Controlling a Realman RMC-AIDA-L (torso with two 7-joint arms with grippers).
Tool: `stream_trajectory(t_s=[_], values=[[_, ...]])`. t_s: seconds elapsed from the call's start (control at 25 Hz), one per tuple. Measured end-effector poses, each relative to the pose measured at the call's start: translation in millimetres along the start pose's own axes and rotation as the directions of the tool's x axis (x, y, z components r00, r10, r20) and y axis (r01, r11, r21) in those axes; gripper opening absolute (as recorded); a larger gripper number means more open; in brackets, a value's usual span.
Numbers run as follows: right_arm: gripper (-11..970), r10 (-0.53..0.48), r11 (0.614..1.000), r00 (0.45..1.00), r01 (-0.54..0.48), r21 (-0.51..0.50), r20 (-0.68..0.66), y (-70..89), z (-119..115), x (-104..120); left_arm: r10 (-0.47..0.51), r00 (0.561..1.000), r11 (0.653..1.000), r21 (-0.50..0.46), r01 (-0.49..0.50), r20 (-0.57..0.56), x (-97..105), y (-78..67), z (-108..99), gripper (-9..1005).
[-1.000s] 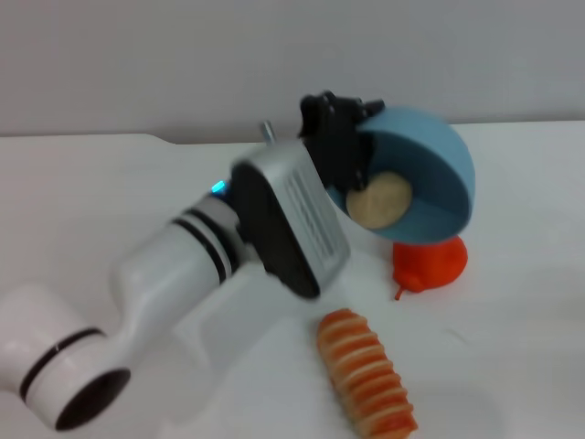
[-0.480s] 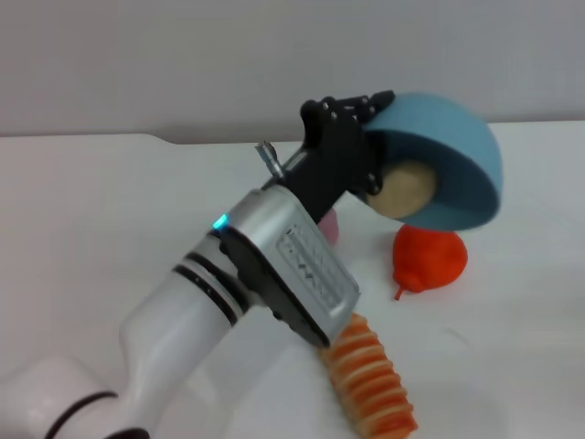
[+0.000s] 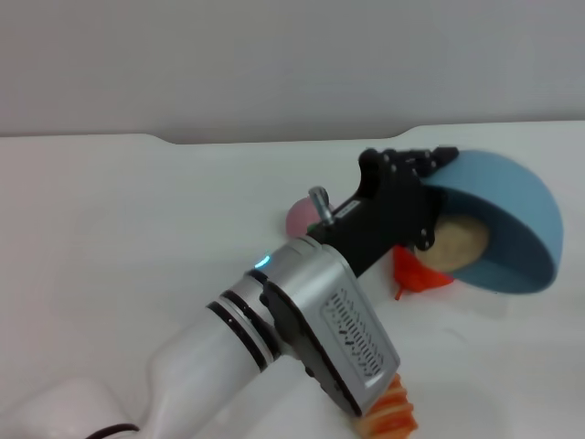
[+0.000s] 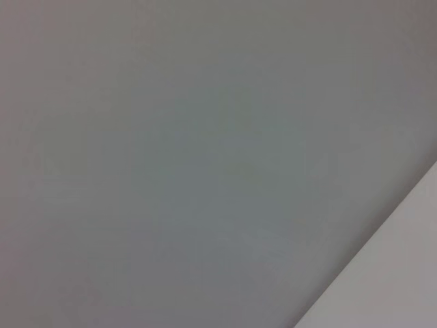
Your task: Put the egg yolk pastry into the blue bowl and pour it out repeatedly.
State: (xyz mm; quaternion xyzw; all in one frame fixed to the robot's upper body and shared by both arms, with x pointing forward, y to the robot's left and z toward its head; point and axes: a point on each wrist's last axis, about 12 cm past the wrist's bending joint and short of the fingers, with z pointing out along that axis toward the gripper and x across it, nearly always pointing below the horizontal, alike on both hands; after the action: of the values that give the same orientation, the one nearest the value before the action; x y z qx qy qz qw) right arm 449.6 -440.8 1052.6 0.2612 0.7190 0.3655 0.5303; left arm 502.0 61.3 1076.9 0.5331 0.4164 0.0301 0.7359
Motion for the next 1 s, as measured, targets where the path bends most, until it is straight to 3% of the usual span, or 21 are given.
stream_trajectory(t_s=[0.16, 0.32, 0.48, 0.56, 0.68, 0.72, 0.76, 0.8, 0.88, 1.0], values=[[378, -0.005, 1.000, 1.000, 0.005, 0.008, 0.003, -1.2, -1.1, -2.9, -0.049, 0.999, 0.997, -0.057, 0.049, 0.004, -4.8, 6.5, 2.4, -1], [377, -0.008, 1.000, 1.000, 0.008, 0.015, 0.005, -2.6, -3.9, -4.4, -0.156, 0.988, 0.983, -0.098, 0.154, -0.016, -8.6, 9.4, 4.7, -1], [377, -0.015, 1.000, 1.000, 0.014, 0.019, 0.007, -3.0, -5.5, -6.3, -0.291, 0.957, 0.954, -0.088, 0.288, -0.020, -10.2, 7.0, 6.6, -1], [377, -0.019, 1.000, 1.000, 0.019, 0.019, 0.008, -3.1, -5.7, -8.3, -0.383, 0.924, 0.919, -0.108, 0.379, -0.016, -9.1, 10.2, 9.2, -1], [377, -0.023, 1.000, 1.000, 0.023, 0.018, 0.008, -2.9, -5.3, -10.8, -0.420, 0.907, 0.900, -0.128, 0.416, -0.004, -9.3, 14.0, 11.3, -1], [377, -0.027, 1.000, 1.000, 0.026, 0.017, 0.009, -2.5, -5.0, -11.8, -0.413, 0.911, 0.903, -0.128, 0.410, 0.002, -9.5, 15.1, 12.7, -1], [377, -0.032, 0.999, 0.999, 0.032, 0.016, 0.010, -2.2, -4.7, -14.0, -0.342, 0.940, 0.934, -0.107, 0.341, 0.004, -9.7, 14.7, 15.6, -1], [377, -0.032, 0.999, 0.999, 0.032, 0.016, 0.010, -2.2, -4.7, -14.0, -0.342, 0.940, 0.934, -0.107, 0.341, 0.004, -9.7, 14.7, 15.6, -1], [377, -0.035, 0.999, 0.999, 0.035, 0.014, 0.010, -2.0, -4.2, -16.1, -0.233, 0.972, 0.968, -0.095, 0.232, 0.002, -9.1, 15.1, 17.9, -1], [377, -0.041, 0.999, 0.999, 0.041, 0.014, 0.010, -1.6, -4.2, -17.8, -0.142, 0.990, 0.982, -0.129, 0.141, 0.003, -6.8, 21.4, 19.1, -1]])
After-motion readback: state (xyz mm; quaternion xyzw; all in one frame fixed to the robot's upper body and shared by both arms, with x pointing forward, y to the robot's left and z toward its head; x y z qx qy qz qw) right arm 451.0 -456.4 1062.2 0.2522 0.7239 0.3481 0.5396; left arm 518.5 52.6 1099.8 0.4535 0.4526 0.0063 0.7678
